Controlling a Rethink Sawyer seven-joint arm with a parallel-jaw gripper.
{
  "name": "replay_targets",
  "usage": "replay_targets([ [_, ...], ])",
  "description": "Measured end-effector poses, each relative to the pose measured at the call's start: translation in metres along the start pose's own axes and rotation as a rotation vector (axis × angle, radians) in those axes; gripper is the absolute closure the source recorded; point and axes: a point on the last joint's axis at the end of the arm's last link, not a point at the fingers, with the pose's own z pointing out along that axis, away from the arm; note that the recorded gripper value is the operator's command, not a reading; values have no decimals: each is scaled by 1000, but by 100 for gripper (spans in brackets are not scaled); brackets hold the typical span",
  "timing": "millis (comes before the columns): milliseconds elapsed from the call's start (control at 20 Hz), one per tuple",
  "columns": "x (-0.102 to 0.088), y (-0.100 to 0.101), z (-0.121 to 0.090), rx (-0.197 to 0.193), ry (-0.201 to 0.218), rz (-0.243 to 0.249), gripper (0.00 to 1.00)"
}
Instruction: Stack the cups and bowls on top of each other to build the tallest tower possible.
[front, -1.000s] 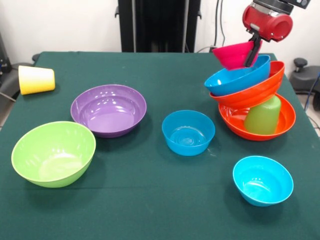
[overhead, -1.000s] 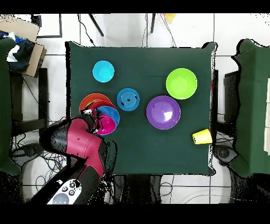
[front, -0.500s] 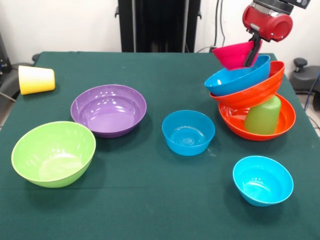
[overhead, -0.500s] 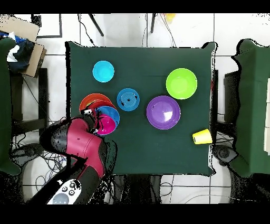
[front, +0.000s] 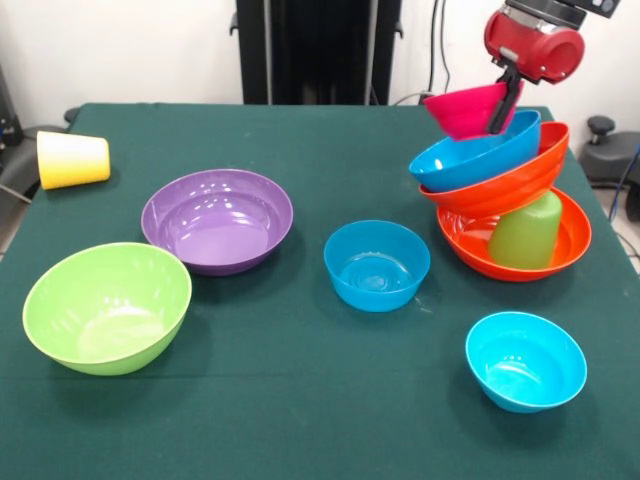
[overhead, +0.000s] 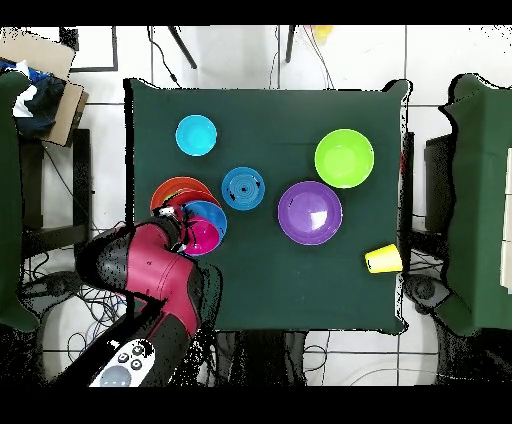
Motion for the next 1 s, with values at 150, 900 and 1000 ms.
replay_targets([
  [150, -2, 0, 1, 1, 0, 3, 100],
  [900, -22, -4, 17, 31, -14, 31, 100],
  [1000, -25, -5, 23, 35, -17, 37, 100],
])
